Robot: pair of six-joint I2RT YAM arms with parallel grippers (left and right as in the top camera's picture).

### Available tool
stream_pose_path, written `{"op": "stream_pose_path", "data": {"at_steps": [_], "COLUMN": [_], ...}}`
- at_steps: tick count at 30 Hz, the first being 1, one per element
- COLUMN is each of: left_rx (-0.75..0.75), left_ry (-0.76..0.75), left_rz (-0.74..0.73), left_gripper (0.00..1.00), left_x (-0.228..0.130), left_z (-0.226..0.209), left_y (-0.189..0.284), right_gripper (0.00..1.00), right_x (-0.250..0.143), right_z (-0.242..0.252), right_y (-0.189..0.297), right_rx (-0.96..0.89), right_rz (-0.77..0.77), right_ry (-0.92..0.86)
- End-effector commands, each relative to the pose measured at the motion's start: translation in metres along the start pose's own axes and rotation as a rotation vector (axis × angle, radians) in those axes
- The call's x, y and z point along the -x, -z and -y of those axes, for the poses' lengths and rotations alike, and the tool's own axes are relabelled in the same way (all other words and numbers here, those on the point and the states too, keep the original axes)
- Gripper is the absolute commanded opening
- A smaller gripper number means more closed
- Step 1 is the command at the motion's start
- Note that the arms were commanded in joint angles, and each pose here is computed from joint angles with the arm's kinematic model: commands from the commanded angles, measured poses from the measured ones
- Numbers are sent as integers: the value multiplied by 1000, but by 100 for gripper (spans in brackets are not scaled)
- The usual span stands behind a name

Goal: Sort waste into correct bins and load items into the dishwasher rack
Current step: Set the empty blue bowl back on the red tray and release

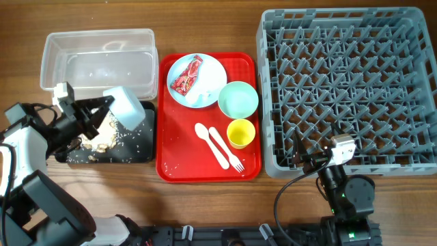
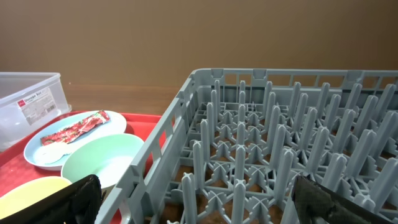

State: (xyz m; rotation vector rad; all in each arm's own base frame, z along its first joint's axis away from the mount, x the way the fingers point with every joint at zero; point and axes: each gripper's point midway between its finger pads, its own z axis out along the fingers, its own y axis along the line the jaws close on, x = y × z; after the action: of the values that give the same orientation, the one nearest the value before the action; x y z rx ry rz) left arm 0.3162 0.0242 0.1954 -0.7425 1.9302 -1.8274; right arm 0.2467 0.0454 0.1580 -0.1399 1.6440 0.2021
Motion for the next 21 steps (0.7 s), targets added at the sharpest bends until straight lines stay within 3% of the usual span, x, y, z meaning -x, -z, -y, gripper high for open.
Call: {"op": "stream_pose_path", "data": {"at_steps": [1,4,7,13,18,21], "left_rx": [138,366,631,809,964,1048], "left_ry": [-98,-122,-220,-617,-863,-936], "left_rz": [-54,-74,27,219,173,125], "left_gripper": [4,4,4,4,4,4], "left_x": [-15,-22,-12,-30,-84,-111], "left_z": [-13,-29,-31,18,6,-13], "left_y": [-16,-31,-36,-73,-119,-134], "right_gripper": [100,100,100,100,100,100], "right_x": [0,0,0,0,0,0], "right_z": [-1,-1,-1,-1,-1,-1], "right_y": [0,0,0,0,0,0], "right_rx": [8,7,8,8,8,8], "right_rz": [3,3,2,3,3,3], "right_ry": [7,7,6,7,7,7]}}
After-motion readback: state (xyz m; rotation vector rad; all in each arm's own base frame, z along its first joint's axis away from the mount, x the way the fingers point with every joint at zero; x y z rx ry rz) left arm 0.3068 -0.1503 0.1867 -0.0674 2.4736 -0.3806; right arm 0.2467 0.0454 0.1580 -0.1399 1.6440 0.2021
